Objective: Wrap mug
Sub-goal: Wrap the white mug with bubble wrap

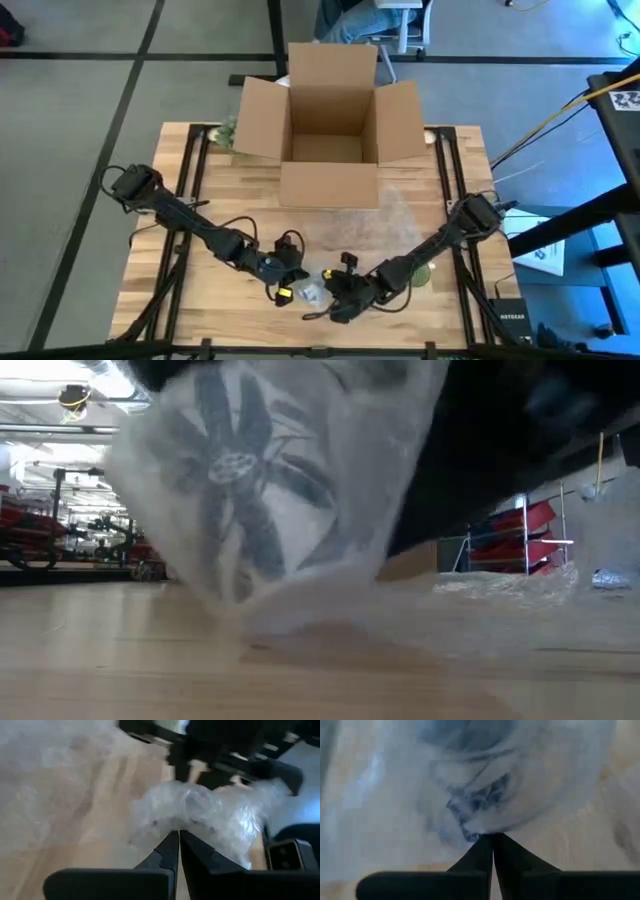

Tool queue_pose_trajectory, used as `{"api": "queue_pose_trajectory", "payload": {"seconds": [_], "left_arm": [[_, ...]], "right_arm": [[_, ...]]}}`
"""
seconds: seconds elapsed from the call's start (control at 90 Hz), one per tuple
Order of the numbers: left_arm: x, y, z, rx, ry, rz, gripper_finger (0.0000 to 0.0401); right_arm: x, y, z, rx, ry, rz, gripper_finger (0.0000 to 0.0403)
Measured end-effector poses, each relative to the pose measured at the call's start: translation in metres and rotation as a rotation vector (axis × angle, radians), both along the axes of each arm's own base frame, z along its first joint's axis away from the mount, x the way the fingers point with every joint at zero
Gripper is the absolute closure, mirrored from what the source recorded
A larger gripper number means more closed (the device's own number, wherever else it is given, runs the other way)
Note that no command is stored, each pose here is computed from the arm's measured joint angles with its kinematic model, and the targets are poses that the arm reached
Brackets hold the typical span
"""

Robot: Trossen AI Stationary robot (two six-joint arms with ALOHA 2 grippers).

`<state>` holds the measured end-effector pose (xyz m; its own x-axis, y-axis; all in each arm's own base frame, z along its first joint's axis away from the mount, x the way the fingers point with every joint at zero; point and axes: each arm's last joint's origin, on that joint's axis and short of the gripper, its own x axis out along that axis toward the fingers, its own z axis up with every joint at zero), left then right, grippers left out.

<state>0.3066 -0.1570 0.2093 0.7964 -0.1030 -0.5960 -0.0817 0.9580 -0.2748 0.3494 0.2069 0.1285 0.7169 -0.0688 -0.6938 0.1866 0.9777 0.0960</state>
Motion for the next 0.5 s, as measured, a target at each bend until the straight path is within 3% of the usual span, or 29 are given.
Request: {"api": "queue_pose_trajectory", "payload": {"seconds": [0.222,0.322,0.5], "left_arm": [[0.000,0.000,-0.001,-0.029,0.015,0.005,0.0401],[0.000,0.000,-0.001,-0.028,0.014,0.006,0.0401],[0.000,0.000,-0.001,-0.026,0.015,0.006,0.0401]], "right_arm": [[0.018,-0.020,-0.008,-0.069,-0.041,-0.029,0.0402],[0.018,-0.028,-0.011,-0.099,0.009,-0.010,0.0402],[0.005,-0.024,0.018,-0.077,0.088,0.080,0.0402]]}}
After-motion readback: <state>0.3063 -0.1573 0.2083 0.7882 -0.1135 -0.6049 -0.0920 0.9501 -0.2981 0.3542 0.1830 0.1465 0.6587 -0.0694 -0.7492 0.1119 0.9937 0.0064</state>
